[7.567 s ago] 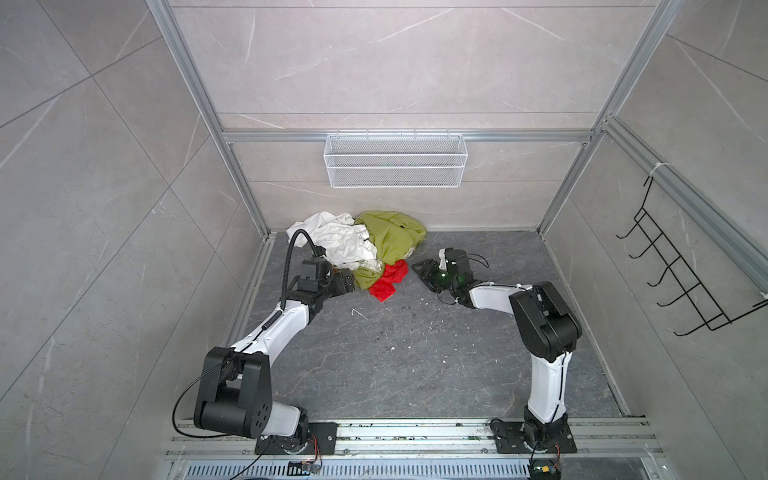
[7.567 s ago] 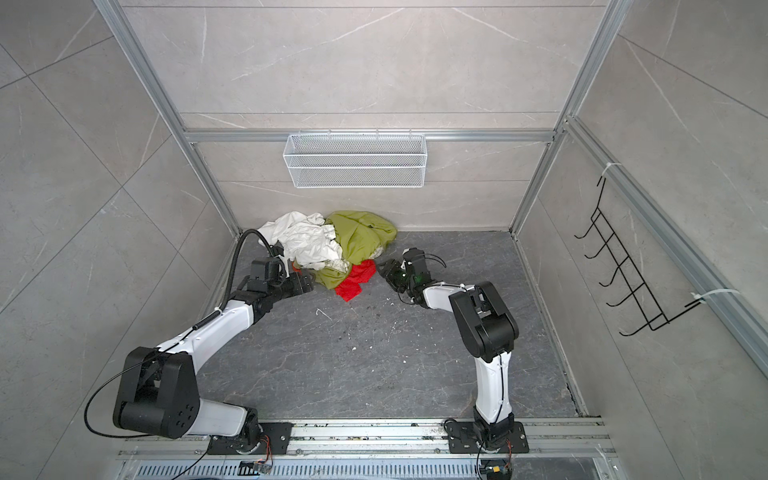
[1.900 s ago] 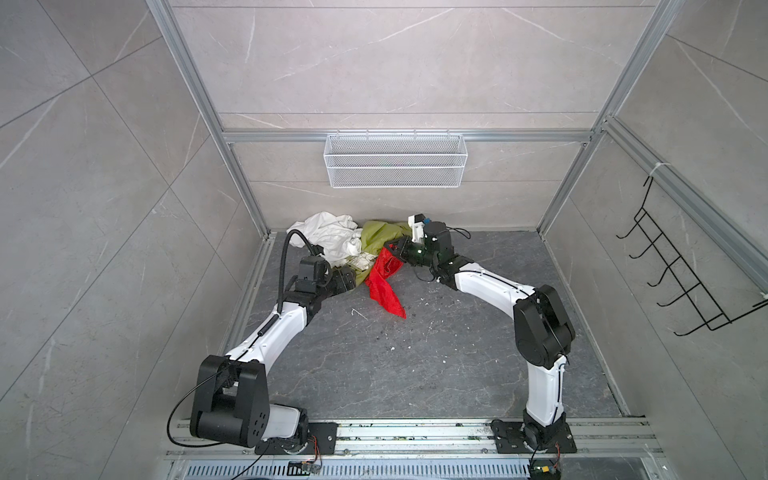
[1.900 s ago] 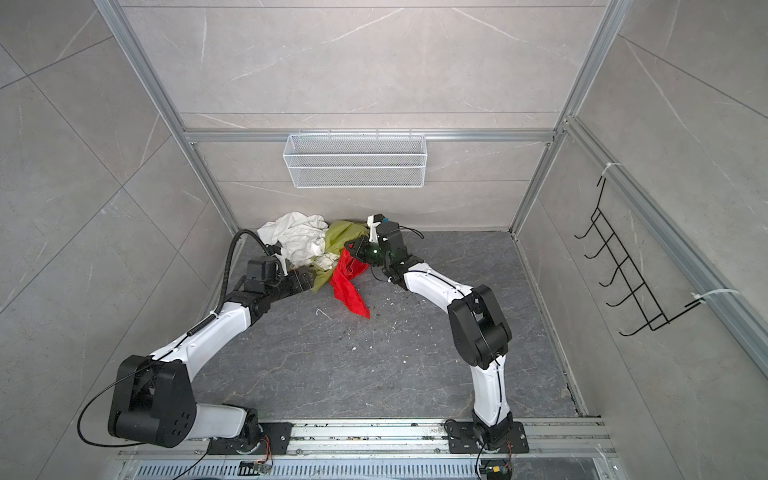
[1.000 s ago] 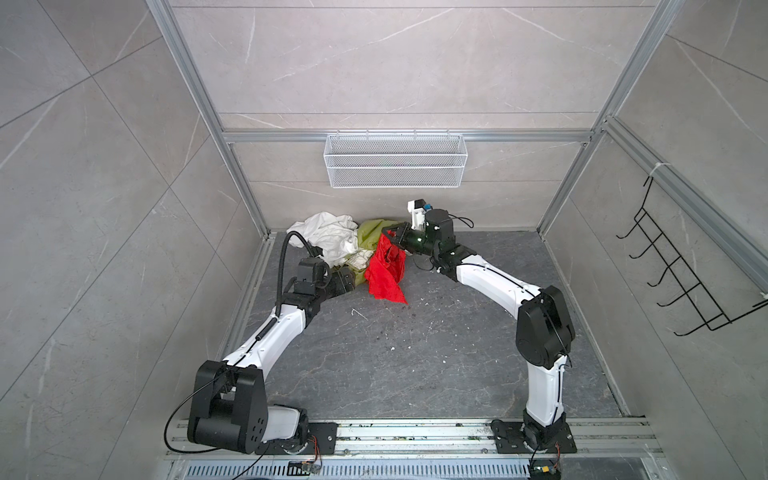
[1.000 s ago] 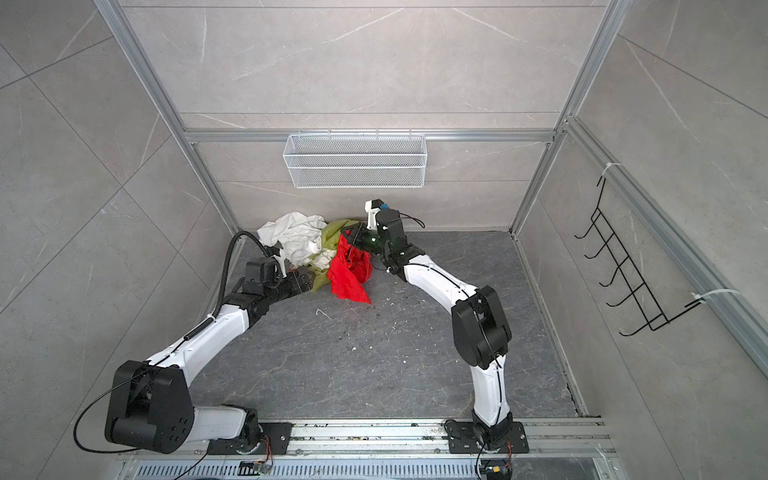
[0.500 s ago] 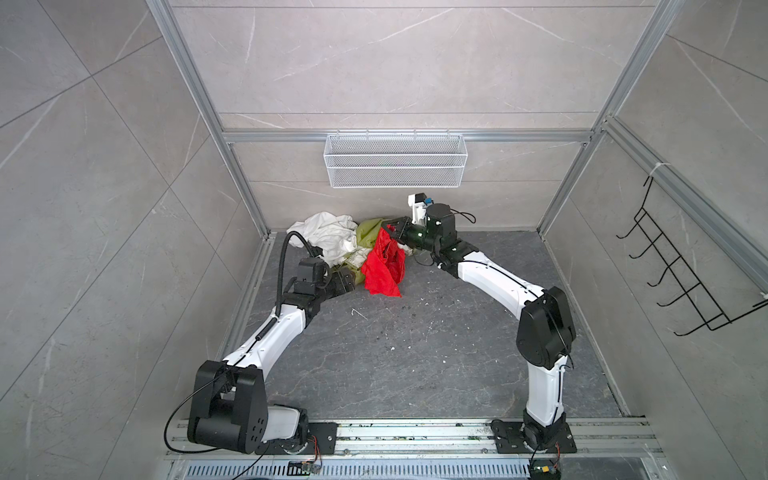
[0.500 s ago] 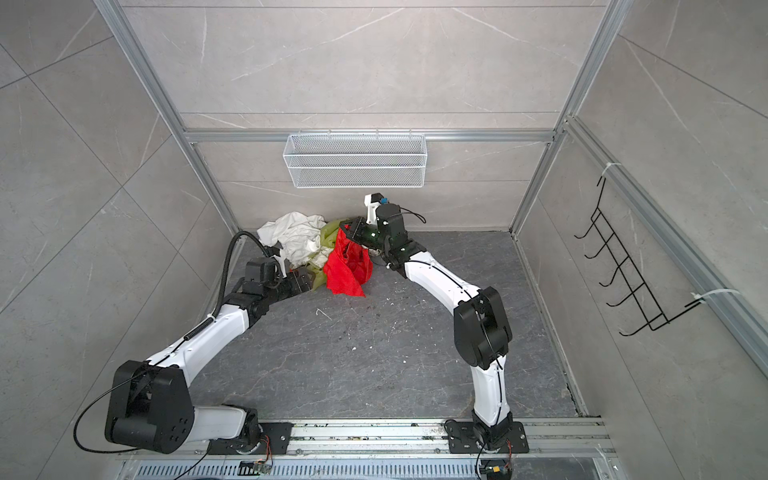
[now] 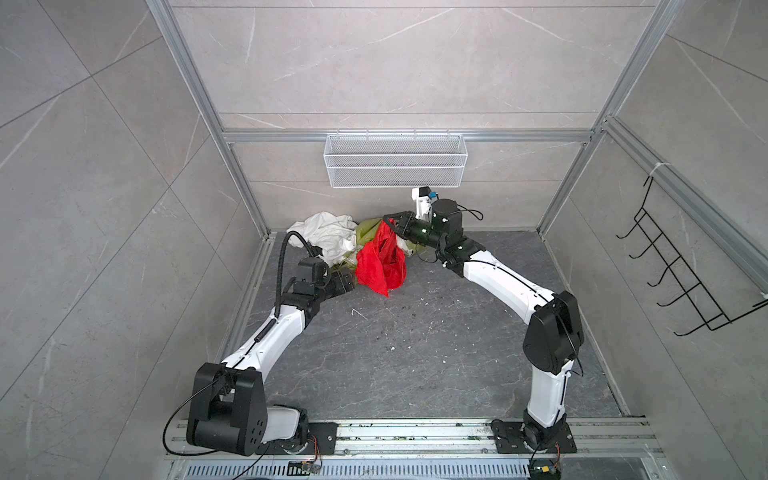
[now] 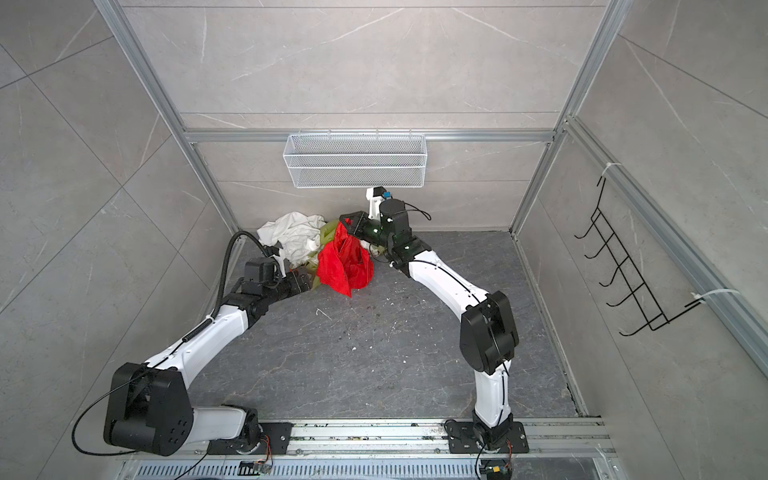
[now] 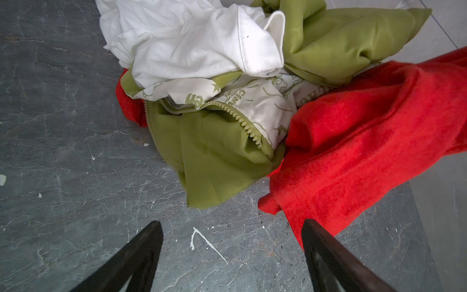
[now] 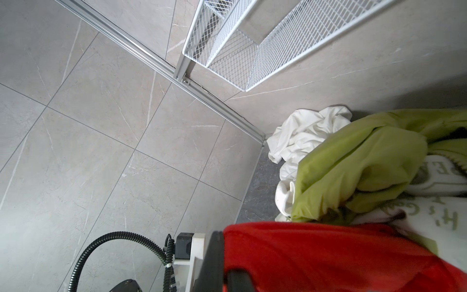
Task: Pick out a specific cloth from the pile
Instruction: 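Lift the red cloth with the right gripper, pulling it from the pile, then raise the red cloth high and carry it away from the pile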
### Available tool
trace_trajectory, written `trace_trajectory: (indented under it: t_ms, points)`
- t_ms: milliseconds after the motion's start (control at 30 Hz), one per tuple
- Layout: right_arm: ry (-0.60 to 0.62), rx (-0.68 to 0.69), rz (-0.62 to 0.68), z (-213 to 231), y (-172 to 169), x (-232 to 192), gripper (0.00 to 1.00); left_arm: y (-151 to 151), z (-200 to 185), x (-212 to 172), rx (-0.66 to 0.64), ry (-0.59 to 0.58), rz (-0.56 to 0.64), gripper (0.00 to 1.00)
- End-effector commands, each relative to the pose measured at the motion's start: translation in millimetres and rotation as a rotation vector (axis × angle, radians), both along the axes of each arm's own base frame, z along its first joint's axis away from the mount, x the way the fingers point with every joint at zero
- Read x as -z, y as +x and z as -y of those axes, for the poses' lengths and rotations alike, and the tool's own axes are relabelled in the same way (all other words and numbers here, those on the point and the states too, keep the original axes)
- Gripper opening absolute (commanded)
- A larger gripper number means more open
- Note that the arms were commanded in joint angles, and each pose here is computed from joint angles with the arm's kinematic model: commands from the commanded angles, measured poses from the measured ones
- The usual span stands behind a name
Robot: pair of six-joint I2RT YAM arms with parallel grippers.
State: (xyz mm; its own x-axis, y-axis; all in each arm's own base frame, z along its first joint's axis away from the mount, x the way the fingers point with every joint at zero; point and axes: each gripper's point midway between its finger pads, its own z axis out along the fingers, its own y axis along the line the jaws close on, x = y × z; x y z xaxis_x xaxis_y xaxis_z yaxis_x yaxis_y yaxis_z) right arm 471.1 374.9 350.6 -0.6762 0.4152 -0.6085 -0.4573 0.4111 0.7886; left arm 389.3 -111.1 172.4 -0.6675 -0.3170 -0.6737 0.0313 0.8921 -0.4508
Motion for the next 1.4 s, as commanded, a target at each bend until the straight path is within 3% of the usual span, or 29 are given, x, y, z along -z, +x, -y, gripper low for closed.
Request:
trace_trajectory:
  t_ms: [0,1367]
  points:
    - [0.083,-0.029,0.168,3.6,-25.0,-75.6,0.00,3.3,0.5,-25.6,0.000,0.004,0.074,0.89]
    - [0.149,-0.041,0.322,22.7,-72.5,-161.3,0.00,-14.3,-7.1,-38.7,-0.022,0.004,0.103,0.89]
